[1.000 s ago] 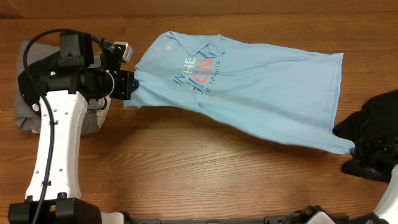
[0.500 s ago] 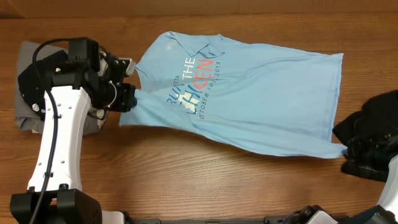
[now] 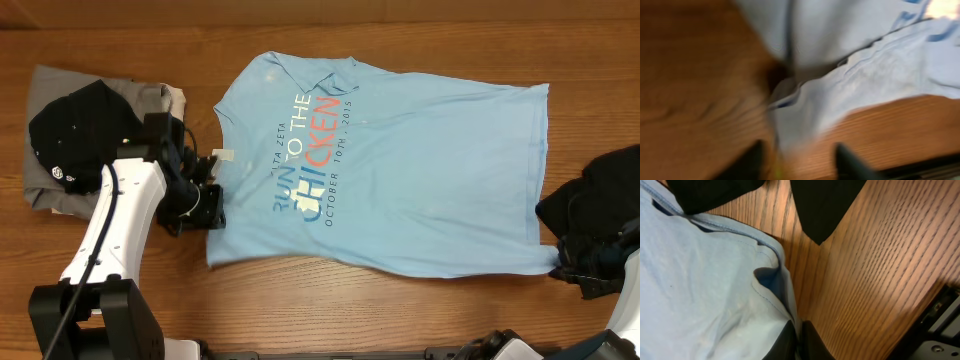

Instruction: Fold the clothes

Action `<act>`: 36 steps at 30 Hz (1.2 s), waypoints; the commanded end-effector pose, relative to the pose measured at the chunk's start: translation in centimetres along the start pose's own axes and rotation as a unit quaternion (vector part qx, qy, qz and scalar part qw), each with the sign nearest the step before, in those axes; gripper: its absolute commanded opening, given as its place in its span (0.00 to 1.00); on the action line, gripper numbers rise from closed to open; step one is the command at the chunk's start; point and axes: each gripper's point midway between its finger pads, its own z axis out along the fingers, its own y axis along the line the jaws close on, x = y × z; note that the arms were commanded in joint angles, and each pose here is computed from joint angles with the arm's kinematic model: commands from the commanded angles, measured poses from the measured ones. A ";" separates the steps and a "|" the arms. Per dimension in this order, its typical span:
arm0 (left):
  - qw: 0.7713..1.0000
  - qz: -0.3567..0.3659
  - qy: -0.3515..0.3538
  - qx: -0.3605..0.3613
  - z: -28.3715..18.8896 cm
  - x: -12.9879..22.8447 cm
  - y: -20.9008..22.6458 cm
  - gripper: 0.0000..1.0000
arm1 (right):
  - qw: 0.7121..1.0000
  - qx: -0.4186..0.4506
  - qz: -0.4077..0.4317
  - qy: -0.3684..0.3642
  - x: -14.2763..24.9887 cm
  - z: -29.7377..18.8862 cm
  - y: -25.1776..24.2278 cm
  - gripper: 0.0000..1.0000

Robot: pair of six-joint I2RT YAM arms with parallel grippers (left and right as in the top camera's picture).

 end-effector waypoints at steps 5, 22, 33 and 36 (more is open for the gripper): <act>0.998 -0.058 -0.008 -0.030 0.5 -0.3 1.1 0.75 | 1.000 0.006 -0.006 -0.024 -1.0 -0.6 0.0 0.05; 0.975 0.219 -0.017 0.043 7.9 -4.3 -7.6 0.52 | 1.000 0.005 -0.006 -0.025 -1.1 -0.6 0.1 0.06; 0.967 0.237 0.000 0.095 9.6 -4.0 -9.1 0.51 | 1.000 0.001 -0.006 -0.024 -1.1 -0.6 0.2 0.06; 0.965 0.241 0.026 0.097 9.6 -2.7 -8.8 0.46 | 1.000 0.001 -0.006 -0.025 -1.1 -0.6 0.3 0.06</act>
